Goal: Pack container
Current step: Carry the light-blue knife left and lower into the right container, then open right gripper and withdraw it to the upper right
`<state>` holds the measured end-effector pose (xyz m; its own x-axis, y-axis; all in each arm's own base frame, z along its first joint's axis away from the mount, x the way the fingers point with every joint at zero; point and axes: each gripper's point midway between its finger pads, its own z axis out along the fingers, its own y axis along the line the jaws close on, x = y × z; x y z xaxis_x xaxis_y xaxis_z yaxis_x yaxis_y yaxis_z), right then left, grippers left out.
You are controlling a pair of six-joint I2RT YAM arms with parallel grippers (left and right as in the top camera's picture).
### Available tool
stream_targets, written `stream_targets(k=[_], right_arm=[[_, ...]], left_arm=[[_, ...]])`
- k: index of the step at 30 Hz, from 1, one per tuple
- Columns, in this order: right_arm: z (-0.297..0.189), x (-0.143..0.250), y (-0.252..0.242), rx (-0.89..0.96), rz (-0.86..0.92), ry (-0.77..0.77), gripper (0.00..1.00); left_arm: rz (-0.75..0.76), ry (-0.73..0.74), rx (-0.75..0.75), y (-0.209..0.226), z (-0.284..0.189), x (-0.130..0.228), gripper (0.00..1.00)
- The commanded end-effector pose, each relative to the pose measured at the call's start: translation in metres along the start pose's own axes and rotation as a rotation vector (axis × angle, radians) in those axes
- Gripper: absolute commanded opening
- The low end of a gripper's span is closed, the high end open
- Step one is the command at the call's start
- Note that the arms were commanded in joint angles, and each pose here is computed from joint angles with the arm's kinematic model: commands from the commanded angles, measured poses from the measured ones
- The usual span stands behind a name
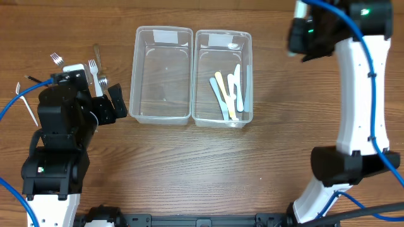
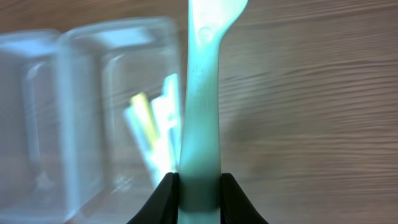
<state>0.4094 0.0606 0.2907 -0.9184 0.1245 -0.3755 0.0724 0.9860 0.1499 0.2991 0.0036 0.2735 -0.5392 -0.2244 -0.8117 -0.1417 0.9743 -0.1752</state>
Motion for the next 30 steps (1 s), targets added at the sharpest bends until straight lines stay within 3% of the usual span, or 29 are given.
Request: stream_targets(k=[1, 8, 17, 24, 28, 30], right_arm=[[0.001, 0.025, 0.043, 0.007, 0.018, 0.047, 0.04], [0.022, 0.071, 0.095, -0.002, -0.074, 0.163, 0.04], [0.105, 0.115, 0.099, -0.012, -0.077, 0.330, 0.04], [0.150, 0.140, 0.094, -0.033, -0.116, 0.376, 0.05], [0.155, 0.138, 0.096, -0.046, -0.135, 0.358, 0.13], [0.157, 0.133, 0.099, -0.057, -0.140, 0.335, 0.33]], left_arm=[[0.017, -0.023, -0.015, 0.002, -0.004, -0.009, 1.00], [0.017, -0.023, -0.014, 0.002, -0.005, -0.009, 1.00], [0.017, -0.023, -0.014, 0.002, -0.005, -0.009, 1.00], [0.017, -0.019, -0.014, 0.002, -0.004, -0.008, 1.00], [0.017, -0.019, -0.014, 0.002, -0.004, -0.008, 1.00], [0.017, -0.019, -0.014, 0.002, -0.004, -0.008, 1.00]])
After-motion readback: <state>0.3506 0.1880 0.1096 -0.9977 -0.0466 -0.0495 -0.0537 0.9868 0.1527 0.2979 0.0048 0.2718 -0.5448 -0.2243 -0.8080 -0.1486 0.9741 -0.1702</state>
